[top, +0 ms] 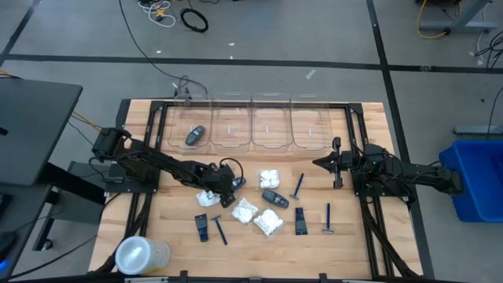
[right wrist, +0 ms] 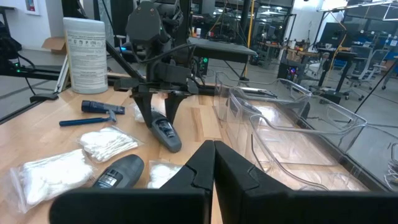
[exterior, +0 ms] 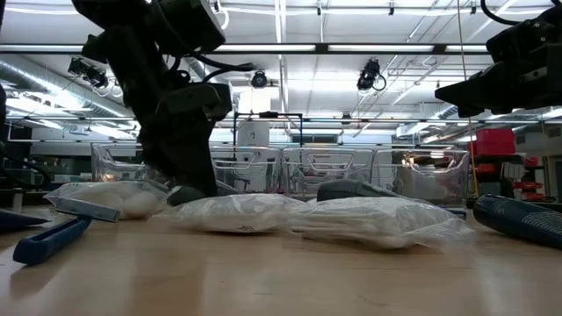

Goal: Pick & Place Travel size toiletries
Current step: Put the left gray deodorant into the left transparent bin

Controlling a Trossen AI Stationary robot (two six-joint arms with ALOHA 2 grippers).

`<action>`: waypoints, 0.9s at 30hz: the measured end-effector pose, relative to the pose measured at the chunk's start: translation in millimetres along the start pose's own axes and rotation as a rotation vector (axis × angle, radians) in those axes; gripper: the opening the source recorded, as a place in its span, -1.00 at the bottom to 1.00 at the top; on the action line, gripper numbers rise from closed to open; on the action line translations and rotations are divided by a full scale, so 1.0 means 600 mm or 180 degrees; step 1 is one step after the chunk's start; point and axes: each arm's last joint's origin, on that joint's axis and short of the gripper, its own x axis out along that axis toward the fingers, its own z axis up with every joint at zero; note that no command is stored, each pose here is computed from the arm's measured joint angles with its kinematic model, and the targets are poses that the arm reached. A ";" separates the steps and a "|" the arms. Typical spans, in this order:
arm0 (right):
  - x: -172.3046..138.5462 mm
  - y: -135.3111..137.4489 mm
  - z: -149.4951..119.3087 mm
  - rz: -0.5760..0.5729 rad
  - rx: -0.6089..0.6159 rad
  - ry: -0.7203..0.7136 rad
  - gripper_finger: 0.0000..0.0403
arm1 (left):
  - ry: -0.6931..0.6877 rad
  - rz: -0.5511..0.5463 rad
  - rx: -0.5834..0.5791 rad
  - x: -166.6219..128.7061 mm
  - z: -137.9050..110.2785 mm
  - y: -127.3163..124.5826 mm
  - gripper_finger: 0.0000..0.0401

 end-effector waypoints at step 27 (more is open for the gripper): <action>0.000 0.000 0.000 0.0001 0.0000 0.0001 -0.93 | -0.0162 -0.0364 0.0504 -0.057 0.027 -0.011 0.10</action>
